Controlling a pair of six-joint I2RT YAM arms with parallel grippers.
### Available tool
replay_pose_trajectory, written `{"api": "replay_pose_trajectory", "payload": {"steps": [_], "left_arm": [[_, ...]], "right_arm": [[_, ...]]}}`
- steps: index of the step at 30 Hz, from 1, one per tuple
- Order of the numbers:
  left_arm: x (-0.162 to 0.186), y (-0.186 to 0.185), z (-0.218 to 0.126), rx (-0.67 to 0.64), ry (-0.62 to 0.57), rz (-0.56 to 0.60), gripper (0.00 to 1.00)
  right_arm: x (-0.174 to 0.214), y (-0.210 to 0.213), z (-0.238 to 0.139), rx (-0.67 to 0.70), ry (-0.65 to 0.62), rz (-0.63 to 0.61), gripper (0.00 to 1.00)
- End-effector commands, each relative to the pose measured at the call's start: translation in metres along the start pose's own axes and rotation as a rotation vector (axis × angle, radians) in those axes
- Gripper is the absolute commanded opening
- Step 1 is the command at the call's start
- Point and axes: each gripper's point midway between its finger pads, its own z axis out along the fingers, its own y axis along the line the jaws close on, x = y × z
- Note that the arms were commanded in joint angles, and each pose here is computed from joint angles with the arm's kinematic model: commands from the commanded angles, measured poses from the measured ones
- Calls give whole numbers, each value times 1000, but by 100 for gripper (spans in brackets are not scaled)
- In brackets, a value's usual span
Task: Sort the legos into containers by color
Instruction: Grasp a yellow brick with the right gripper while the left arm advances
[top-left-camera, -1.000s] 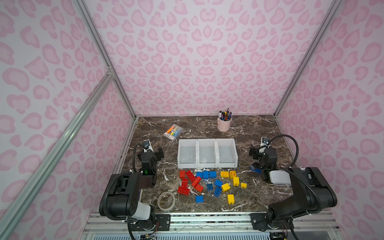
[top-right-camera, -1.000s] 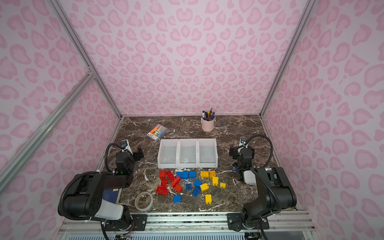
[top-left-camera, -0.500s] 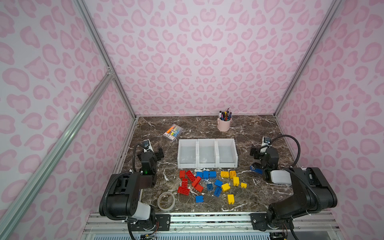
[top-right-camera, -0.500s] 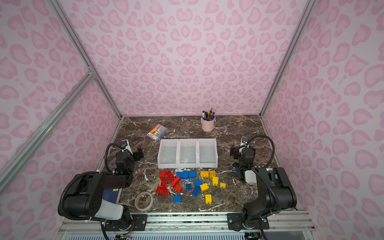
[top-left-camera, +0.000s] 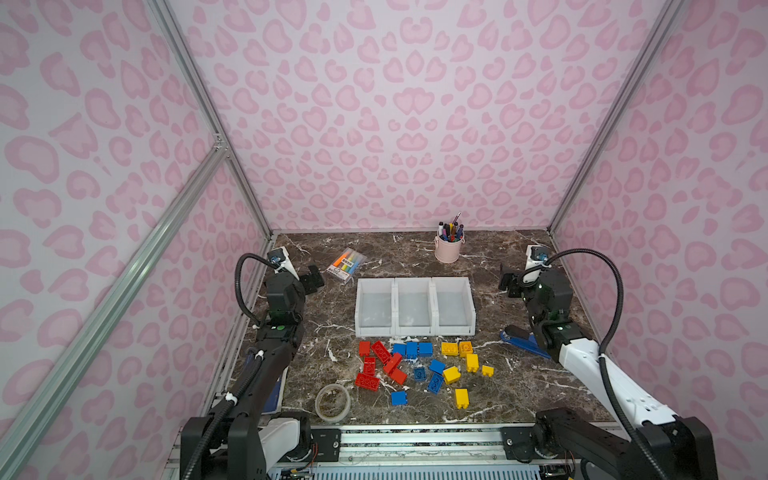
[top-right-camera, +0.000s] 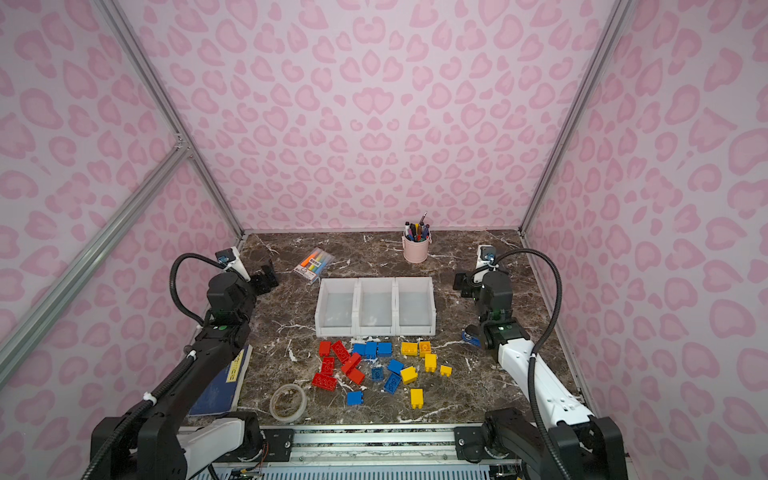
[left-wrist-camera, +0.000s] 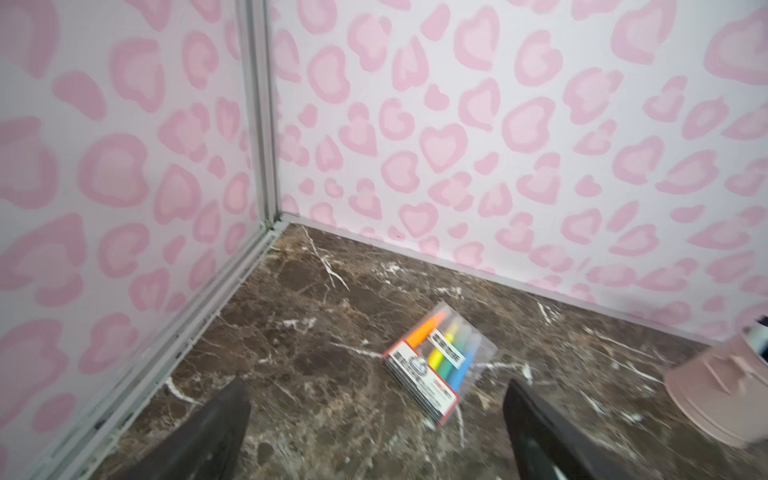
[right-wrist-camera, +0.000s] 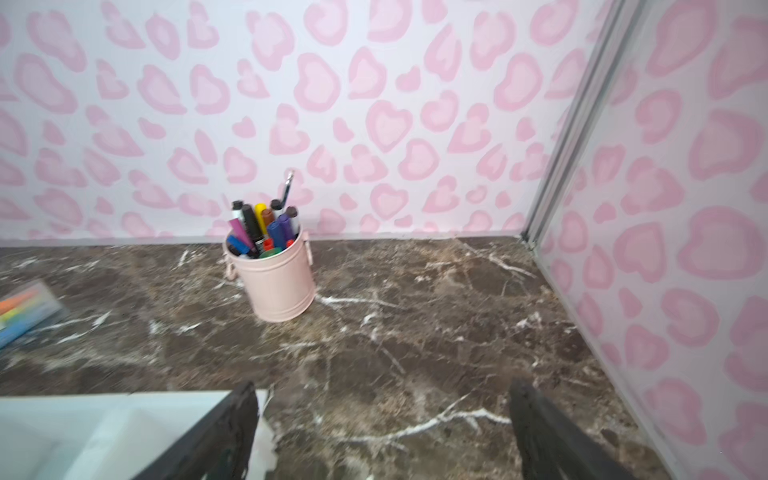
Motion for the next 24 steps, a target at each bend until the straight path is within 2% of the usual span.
{"api": "replay_pose_trajectory", "payload": {"steps": [1,4,7,15,24], "left_arm": [[55,-23,-21,75,287,-54,97],[71,-45,-40,116,337,-59,97],[87,-59,-54,152,362,-77,97],[119,-88,-74,231,441,-65,97],[135,-101,-83,247,471,-39,97]], "right_arm": [[92,25,-28,-57,432,39,89],[127,48,-49,-73,571,25,88],[154,69,-66,-102,645,26,86],[201,103,-82,-143,759,-26,79],[214,105,-71,-100,797,-57,63]]}}
